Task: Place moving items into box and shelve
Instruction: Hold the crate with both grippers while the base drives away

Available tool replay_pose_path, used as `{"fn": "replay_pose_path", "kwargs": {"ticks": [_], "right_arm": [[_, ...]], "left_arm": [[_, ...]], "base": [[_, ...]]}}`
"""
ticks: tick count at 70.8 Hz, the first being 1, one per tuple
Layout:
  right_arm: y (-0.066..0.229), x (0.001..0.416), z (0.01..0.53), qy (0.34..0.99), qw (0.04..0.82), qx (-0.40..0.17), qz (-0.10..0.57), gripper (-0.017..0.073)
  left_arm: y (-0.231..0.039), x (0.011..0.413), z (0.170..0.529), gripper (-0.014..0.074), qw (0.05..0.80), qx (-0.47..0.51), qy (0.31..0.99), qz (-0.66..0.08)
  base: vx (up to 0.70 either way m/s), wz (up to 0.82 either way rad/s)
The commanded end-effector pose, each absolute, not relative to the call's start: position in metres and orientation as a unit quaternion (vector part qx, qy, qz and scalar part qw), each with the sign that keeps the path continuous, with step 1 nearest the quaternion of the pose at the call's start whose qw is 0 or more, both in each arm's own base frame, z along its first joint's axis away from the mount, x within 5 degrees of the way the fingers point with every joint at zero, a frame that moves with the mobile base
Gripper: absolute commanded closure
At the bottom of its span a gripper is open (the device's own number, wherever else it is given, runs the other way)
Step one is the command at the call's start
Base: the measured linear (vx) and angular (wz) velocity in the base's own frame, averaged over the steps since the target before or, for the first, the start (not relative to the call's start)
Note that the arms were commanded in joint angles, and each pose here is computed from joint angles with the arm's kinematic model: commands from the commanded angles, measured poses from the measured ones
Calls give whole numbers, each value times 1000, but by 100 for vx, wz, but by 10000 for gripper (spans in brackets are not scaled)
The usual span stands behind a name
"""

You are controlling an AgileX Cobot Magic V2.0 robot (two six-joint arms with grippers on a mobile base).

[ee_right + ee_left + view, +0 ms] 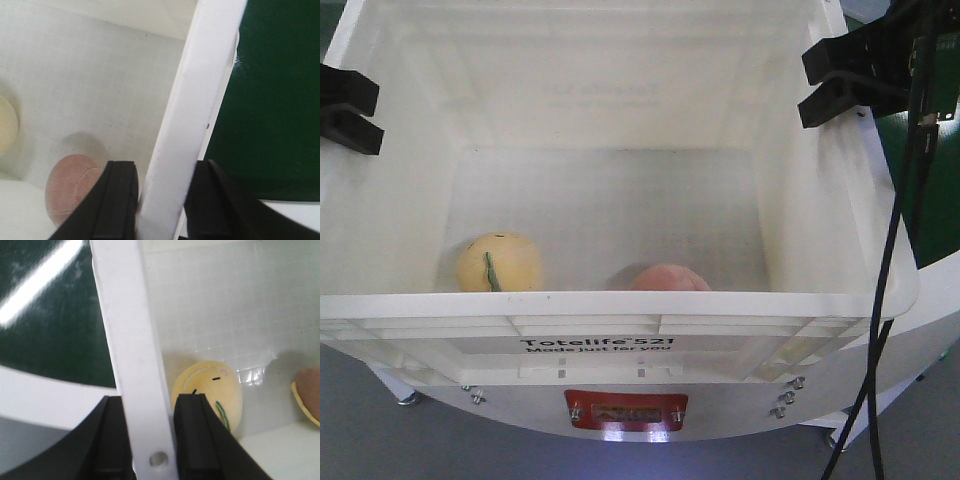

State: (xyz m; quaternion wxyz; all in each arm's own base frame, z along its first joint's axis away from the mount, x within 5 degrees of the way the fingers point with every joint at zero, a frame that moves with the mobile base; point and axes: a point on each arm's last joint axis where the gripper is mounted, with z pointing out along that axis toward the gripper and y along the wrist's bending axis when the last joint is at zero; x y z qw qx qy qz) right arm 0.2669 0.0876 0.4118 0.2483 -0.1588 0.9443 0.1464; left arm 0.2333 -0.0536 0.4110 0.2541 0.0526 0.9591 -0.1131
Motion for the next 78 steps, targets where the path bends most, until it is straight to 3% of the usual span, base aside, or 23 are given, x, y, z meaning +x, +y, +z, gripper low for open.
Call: {"fn": "replay_pose_path", "kwargs": {"ticks": [1,78], "right_arm": [[90,258,442,912,329,-164,181,571],[90,258,442,912,329,-164,181,571]], "left_arm": [[-57,227,439,610,336,57,929,-147],[-57,227,439,610,336,57,929,-147]], "base": [[-16,26],[-12,44]]}}
